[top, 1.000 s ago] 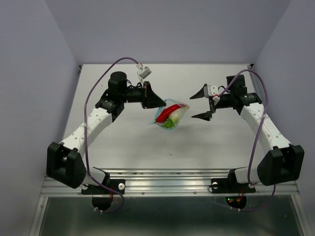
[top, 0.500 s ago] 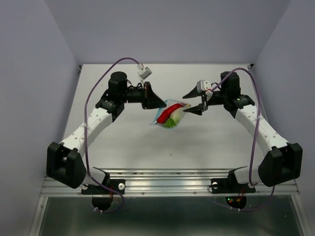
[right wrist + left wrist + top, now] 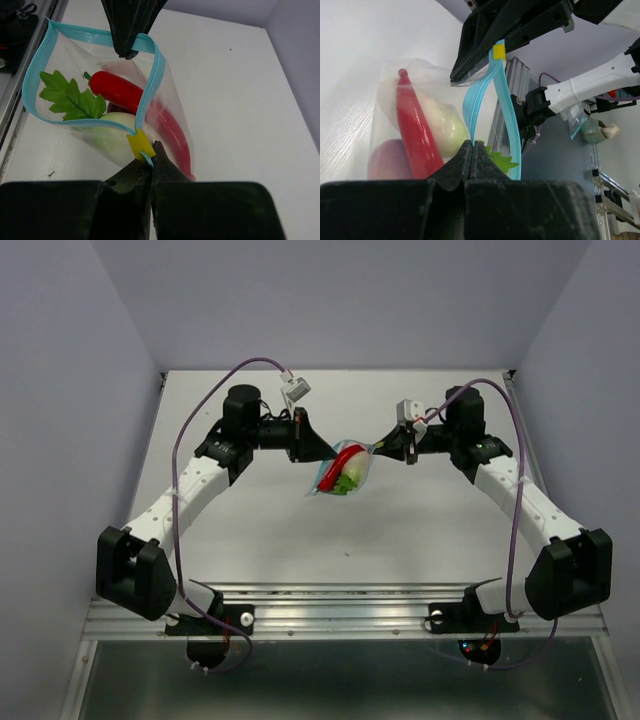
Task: Place the food in the zip-top bag and seal the zipper
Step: Zip up the zip-top bag
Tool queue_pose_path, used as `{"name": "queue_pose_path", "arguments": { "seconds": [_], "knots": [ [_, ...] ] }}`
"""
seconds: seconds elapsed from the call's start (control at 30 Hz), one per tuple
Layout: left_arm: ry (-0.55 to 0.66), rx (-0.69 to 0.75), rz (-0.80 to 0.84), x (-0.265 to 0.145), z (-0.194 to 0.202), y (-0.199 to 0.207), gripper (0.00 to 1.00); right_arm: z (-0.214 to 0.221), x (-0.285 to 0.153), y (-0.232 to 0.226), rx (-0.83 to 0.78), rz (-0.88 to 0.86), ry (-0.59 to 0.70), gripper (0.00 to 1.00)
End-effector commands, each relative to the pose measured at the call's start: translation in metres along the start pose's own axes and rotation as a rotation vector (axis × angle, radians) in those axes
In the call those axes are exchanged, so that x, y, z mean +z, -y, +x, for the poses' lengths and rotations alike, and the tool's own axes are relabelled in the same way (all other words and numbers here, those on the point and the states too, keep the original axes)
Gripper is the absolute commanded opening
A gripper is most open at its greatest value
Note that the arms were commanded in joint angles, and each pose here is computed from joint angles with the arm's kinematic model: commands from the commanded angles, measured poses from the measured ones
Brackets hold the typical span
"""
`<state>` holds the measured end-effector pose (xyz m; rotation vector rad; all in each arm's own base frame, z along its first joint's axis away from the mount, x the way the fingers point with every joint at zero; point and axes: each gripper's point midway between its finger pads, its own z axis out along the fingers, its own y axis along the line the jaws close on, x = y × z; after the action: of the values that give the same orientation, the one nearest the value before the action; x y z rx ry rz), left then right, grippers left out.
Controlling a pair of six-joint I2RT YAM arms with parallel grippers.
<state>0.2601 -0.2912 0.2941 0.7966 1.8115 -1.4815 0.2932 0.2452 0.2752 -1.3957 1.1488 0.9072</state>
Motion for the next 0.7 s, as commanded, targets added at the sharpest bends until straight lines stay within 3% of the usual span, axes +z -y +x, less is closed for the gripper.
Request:
{"name": "queue_pose_path", "arguments": {
  "seconds": [0.0, 0.03, 0.1, 0.13, 0.33, 0.47, 0.67],
  "knots": [
    [0.024, 0.056, -0.045, -0.001, -0.018, 0.002, 0.04, -0.005, 0.0, 0.007, -0.019, 0.038, -0.002, 0.01],
    [0.023, 0.054, -0.067, -0.001, -0.019, -0.001, 0.35, -0.004, 0.0, 0.008, -0.01, 0.045, -0.008, 0.01],
    [0.012, 0.038, -0.144, -0.003, -0.021, -0.012, 0.67, 0.001, -0.001, 0.014, 0.013, 0.077, -0.031, 0.01],
    [0.015, 0.044, -0.193, -0.006, -0.025, -0.017, 0.99, 0.005, -0.001, 0.018, 0.03, 0.098, -0.046, 0.01],
    [0.047, 0.136, -0.261, -0.016, -0.044, -0.01, 0.99, 0.013, -0.002, 0.018, 0.102, 0.093, -0.094, 0.01],
    [0.04, 0.241, -0.271, 0.01, -0.051, 0.009, 0.99, 0.013, 0.001, 0.015, 0.171, 0.067, -0.116, 0.01],
    [-0.009, 0.267, -0.254, 0.04, -0.053, 0.015, 0.99, 0.023, 0.01, 0.012, 0.208, 0.108, -0.18, 0.01]
  ]
}}
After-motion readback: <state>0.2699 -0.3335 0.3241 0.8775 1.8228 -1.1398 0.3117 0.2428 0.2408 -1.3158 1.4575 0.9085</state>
